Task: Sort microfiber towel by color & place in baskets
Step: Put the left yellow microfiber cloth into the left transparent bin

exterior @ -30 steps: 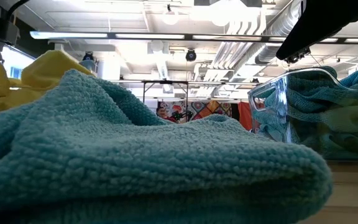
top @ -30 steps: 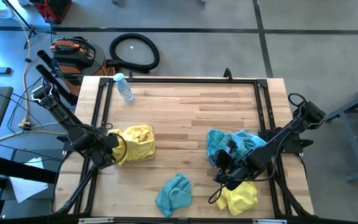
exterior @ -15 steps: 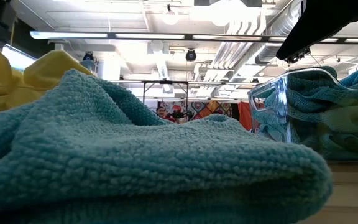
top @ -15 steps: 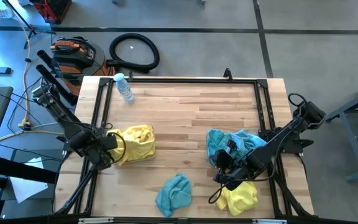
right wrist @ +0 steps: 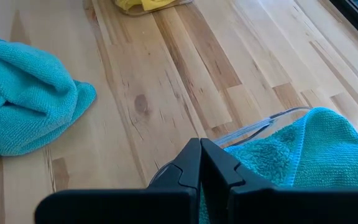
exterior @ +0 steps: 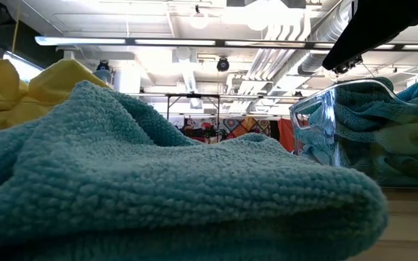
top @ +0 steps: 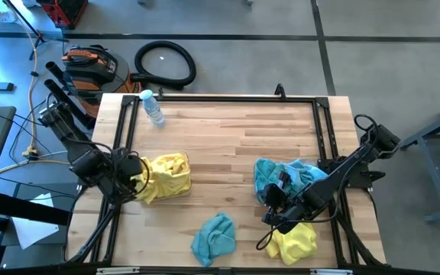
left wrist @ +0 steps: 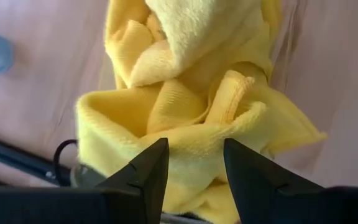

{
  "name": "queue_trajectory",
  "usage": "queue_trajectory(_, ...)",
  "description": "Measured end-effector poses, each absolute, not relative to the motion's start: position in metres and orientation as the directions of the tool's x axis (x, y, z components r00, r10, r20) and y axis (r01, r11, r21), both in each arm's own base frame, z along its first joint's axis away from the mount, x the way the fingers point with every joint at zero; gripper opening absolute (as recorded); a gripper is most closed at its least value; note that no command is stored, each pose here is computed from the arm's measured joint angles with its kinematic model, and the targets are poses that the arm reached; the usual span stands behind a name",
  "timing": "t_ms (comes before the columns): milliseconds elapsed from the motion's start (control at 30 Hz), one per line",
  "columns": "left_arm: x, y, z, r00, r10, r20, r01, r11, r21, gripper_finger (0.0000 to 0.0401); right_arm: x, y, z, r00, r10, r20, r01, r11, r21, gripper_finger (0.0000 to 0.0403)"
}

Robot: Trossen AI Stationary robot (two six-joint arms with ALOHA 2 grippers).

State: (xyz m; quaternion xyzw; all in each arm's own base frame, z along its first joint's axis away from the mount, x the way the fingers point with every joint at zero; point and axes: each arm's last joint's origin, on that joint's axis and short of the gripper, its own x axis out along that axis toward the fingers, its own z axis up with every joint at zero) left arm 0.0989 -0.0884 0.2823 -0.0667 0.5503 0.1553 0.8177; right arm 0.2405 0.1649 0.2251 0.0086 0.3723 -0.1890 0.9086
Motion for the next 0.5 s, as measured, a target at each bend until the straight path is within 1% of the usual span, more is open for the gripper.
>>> queue_trajectory(133,0.102,-0.091,0.256,0.348,0.187,-0.919,-0.309,0.948,0.076,0.0139,0.24,0.165,0.225,0.651,-0.337,-0.68,0.35,0.929,-0.125,0.0)
queue_trajectory(267,0.102,-0.092,0.223,0.32,0.173,-0.932,-0.32,0.945,0.066,0.0138,0.24,0.165,0.225,0.651,-0.336,-0.68,0.349,0.929,-0.125,0.0)
queue_trajectory(367,0.102,-0.089,0.201,0.285,0.146,-0.947,-0.348,0.937,0.04,0.0138,0.24,0.165,0.225,0.651,-0.337,-0.68,0.35,0.929,-0.125,0.0)
queue_trajectory(500,0.102,-0.085,0.184,0.238,0.11,-0.965,-0.352,0.936,0.02,0.0138,0.24,0.165,0.225,0.651,-0.336,-0.68,0.349,0.929,-0.125,0.0)
